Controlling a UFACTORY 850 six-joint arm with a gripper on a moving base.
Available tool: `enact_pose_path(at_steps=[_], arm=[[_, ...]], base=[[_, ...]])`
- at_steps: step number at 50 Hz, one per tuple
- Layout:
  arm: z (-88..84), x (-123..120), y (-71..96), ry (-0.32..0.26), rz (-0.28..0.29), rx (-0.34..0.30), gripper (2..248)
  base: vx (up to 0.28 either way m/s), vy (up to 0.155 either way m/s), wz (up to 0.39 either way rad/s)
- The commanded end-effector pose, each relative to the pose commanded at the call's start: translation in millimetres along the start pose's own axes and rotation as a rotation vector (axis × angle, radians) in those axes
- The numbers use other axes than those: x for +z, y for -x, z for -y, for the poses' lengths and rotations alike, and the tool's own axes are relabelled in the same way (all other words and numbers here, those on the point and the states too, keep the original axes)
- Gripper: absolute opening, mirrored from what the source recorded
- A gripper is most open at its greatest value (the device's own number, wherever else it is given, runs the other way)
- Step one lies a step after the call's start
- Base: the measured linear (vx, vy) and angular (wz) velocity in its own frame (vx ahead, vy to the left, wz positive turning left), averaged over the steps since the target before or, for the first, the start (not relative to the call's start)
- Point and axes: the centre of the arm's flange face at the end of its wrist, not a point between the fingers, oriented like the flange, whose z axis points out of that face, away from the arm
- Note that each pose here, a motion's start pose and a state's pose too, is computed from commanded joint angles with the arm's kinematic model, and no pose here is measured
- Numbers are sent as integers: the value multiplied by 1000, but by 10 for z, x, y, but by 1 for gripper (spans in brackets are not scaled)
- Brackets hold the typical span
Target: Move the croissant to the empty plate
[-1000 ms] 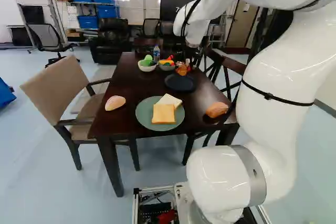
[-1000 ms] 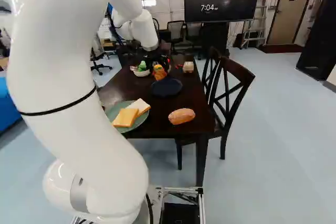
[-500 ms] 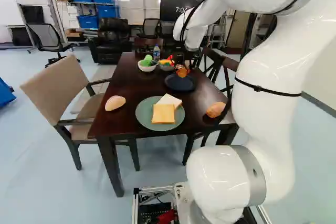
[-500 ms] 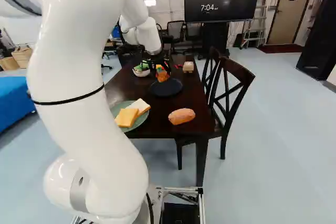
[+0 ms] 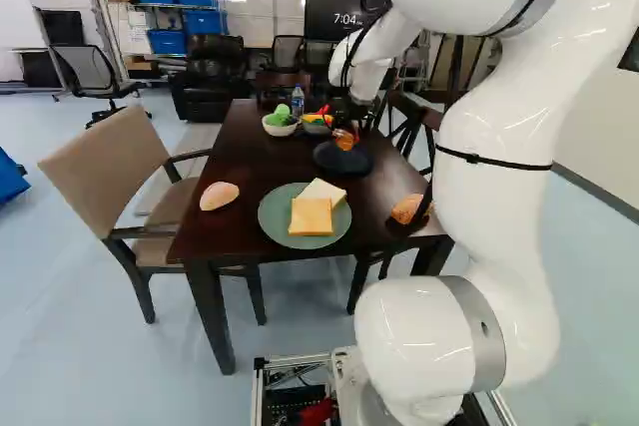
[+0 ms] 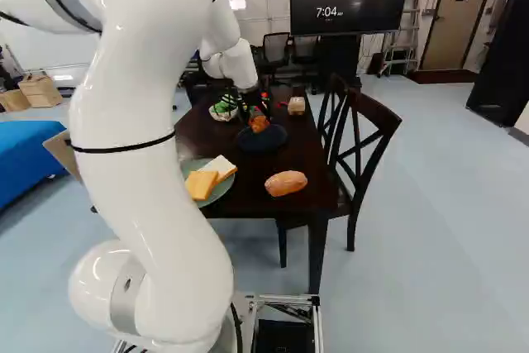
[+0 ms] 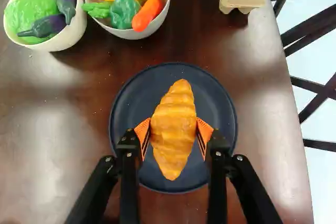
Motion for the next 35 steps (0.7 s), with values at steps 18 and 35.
enact_pose_path(at_steps=[18, 35], arm=[[0, 248, 51, 0, 37, 0, 136], [0, 387, 81, 0, 58, 0, 136]], base=[[0, 0, 0], [0, 0, 0]])
